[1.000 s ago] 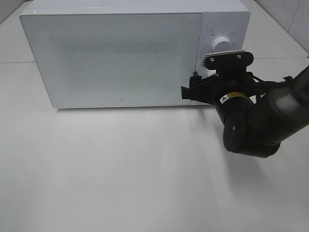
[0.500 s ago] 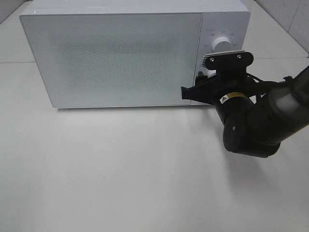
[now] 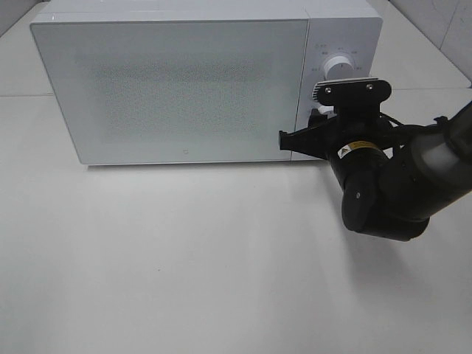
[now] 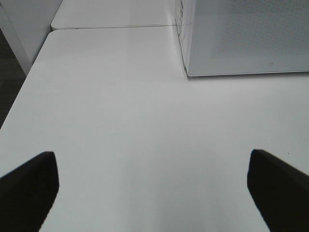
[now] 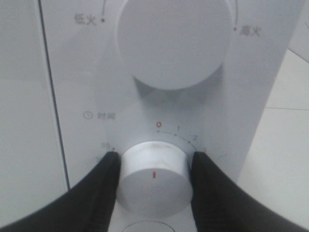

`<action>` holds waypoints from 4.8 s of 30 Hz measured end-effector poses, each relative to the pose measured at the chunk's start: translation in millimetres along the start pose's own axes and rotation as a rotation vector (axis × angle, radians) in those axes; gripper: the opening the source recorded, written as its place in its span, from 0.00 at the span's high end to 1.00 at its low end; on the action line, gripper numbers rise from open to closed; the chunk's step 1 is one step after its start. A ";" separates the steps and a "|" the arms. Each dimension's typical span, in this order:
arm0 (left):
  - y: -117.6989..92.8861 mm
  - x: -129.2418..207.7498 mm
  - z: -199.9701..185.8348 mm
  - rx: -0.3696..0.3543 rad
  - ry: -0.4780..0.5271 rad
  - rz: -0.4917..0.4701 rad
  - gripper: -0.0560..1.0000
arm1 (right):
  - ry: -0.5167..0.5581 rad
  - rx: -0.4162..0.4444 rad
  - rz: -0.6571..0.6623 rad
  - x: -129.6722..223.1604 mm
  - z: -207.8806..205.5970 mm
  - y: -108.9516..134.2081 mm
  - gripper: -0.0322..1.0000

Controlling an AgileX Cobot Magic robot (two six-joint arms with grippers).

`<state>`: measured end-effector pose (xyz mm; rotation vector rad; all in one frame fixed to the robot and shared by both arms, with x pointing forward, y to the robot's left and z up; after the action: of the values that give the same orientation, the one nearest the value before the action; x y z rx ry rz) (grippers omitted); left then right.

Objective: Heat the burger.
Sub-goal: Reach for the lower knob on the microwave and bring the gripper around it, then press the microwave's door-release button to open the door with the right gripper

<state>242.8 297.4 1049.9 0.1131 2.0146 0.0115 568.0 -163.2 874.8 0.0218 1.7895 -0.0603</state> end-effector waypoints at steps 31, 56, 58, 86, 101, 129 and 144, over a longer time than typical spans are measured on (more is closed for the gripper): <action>0.0 0.0 0.0 0.000 0.000 0.000 0.01 | 0.031 -0.039 1.742 1.9 -1.7 -0.8 0.58; 0.0 0.0 0.0 0.000 0.000 0.000 0.01 | 0.030 -0.037 1.714 2.3 -1.6 -1.0 0.58; 0.0 0.0 0.0 0.000 0.000 0.000 0.01 | 0.029 -0.037 1.698 2.3 -1.6 -1.1 0.56; 0.0 0.0 0.0 0.000 0.000 0.000 0.01 | 0.060 -0.150 1.396 -16.1 -19.8 5.7 0.22; 0.0 0.0 0.0 0.000 0.000 0.000 0.01 | 0.086 -0.329 0.937 -64.3 -75.7 -7.4 0.20; 0.0 0.0 0.0 0.000 0.000 0.000 0.01 | 0.470 -0.342 0.183 -103.9 -111.8 -47.1 0.22; 0.0 0.0 0.0 0.000 0.000 0.000 0.01 | 0.773 -0.250 -0.018 -130.2 -135.1 -72.4 0.23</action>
<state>242.8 297.4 1049.9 0.1131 2.0146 0.0115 461.2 -226.0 1033.2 -0.1718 2.5573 0.1839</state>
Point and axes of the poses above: a point on each arm's last joint axis where the gripper is mounted, z pointing out along that axis toward the gripper, y along the wrist's bending axis when the last joint is at zero, x = y × z, the point moved 1 cm from there along z, pointing out along that axis toward the gripper, and after that the axes turned 1 degree about z, right-handed, at the moved point
